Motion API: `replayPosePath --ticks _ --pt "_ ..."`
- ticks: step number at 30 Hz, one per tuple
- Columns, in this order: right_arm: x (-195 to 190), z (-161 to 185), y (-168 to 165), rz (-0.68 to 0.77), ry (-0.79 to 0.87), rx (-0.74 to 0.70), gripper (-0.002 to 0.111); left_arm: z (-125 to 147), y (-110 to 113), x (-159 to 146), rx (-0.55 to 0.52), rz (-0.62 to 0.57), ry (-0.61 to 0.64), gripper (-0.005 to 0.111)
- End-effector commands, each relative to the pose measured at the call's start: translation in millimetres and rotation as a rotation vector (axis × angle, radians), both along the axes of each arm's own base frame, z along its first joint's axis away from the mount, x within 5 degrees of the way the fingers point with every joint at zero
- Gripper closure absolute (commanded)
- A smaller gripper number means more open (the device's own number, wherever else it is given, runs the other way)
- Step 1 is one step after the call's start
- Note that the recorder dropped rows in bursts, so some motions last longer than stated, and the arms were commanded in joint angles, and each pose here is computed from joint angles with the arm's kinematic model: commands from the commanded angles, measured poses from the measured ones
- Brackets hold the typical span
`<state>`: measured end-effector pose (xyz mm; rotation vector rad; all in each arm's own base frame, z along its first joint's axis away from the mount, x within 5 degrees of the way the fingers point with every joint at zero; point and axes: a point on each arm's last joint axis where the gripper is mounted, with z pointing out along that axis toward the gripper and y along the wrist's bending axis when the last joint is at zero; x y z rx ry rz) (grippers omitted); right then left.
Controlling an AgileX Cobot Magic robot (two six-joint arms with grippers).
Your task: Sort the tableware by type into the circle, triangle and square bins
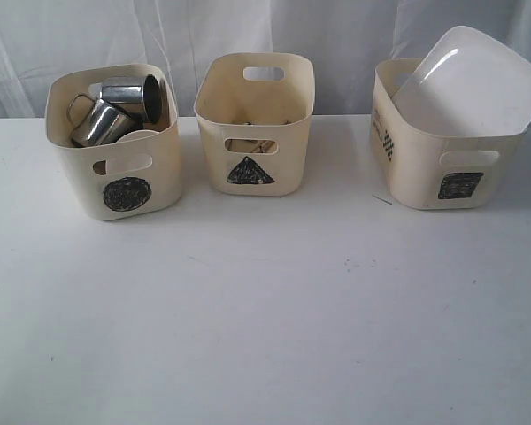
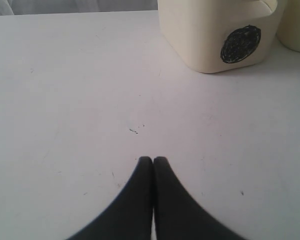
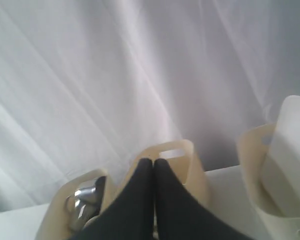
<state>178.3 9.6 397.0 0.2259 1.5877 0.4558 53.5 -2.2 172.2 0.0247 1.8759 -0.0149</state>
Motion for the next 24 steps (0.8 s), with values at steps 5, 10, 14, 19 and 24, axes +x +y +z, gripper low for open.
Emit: replayPosePath --ticks 5,10,14,19,24 --pt "-80 -10 24 0.231 -0.059 0.06 0.108 -1 0 0 -0.004 -0.004 -0.005 0.107" --pt "-101 -2 20 0.19 -0.15 0.103 0.108 -1 0 0 -0.004 -0.004 -0.005 0.107" --pt "-113 6 13 0.114 -0.245 0.135 0.108 -1 0 0 -0.004 -0.004 -0.005 0.107" --pt "-130 11 12 0.096 -0.317 0.147 0.108 -1 0 0 -0.004 -0.004 -0.005 0.107" --pt "-138 10 5 0.025 -0.374 0.147 0.108 -1 0 0 -0.004 -0.004 -0.005 0.107"
